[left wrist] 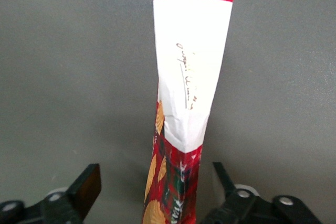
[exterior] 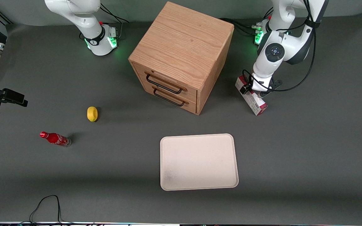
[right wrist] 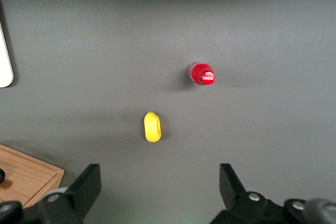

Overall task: Place red cookie box on tray
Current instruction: 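Close the left gripper on the cookie box and lift it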

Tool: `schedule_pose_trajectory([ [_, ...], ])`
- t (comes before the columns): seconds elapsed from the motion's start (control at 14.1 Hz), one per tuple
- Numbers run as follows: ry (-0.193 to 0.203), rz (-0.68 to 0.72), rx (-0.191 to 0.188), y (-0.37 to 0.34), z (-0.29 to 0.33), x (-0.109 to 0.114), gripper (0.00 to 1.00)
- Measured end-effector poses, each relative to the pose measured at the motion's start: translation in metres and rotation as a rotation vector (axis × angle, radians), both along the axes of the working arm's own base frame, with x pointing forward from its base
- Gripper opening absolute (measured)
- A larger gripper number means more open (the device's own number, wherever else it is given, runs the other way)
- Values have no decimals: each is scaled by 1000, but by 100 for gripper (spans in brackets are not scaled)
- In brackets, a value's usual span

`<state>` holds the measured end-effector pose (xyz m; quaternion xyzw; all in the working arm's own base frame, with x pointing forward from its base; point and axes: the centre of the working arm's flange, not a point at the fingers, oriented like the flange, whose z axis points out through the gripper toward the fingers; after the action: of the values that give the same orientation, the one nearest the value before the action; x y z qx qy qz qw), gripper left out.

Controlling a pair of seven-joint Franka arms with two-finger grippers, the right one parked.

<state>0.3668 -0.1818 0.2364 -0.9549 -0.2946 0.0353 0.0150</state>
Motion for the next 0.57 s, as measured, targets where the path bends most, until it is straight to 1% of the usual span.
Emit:
schedule_pose_trajectory([
  [0.07,0,1,0,0,0,0,73],
  [0.21,-1,2,0,1,0,1,52],
  [0.36,-2,2,-1,1,1,1,27],
  [0.5,-2,2,-1,1,0,1,10],
  [0.57,-2,1,-1,1,1,1,6],
])
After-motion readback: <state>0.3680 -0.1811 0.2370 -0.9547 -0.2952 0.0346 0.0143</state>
